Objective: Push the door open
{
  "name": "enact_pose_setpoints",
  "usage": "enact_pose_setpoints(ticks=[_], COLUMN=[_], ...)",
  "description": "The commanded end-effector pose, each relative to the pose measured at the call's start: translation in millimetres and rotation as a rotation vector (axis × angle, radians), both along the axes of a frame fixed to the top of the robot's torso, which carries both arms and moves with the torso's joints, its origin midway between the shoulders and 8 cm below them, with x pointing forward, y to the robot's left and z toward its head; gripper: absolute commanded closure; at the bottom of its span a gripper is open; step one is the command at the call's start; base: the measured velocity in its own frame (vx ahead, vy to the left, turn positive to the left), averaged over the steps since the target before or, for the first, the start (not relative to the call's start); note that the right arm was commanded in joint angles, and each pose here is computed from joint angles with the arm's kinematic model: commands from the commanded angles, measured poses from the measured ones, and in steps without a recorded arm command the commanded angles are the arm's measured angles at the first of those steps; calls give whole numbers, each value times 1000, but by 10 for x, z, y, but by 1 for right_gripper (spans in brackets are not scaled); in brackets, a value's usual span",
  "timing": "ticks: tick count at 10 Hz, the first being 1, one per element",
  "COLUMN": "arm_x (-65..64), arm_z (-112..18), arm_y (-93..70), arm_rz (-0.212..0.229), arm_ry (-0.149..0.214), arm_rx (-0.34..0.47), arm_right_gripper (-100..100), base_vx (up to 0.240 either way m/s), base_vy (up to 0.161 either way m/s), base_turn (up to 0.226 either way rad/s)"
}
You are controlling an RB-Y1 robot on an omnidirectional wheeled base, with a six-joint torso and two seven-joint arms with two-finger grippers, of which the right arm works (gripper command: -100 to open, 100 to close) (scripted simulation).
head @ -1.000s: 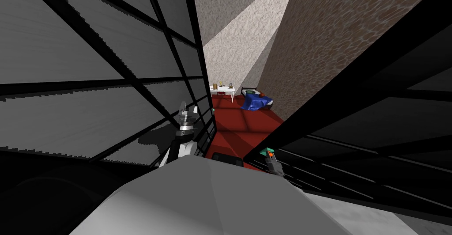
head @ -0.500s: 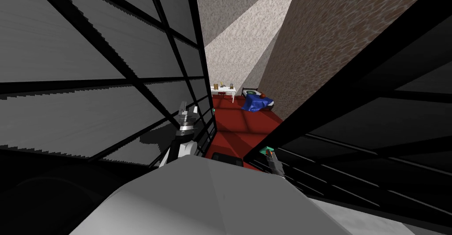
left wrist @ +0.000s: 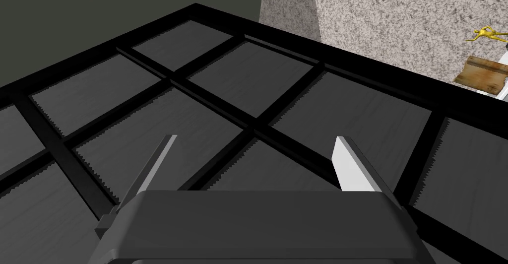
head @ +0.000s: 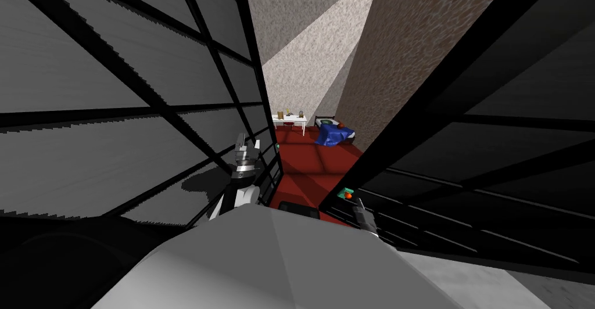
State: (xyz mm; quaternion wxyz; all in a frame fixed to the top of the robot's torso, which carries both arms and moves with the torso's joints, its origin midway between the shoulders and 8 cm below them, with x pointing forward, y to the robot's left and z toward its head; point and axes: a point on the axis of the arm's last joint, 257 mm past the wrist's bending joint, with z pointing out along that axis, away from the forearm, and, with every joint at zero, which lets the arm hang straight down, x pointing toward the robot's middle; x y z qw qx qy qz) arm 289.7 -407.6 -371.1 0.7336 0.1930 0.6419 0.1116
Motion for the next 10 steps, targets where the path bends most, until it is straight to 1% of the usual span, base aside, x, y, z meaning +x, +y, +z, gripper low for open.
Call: enact_pose_setpoints(ticks=[1, 5, 10], arm_x=[-39, -169, -353], arm_z=[-16, -83, -190], arm_y=[67, 272, 603], arm_rz=[20, 76, 148], arm_ry=[15, 56, 96], arm_rx=[-56, -192, -348], arm_right_gripper=[-100, -100, -100], base_vx=[-2, 4, 0], base_vy=[30, 29, 26], base_turn=[-148, -198, -196])
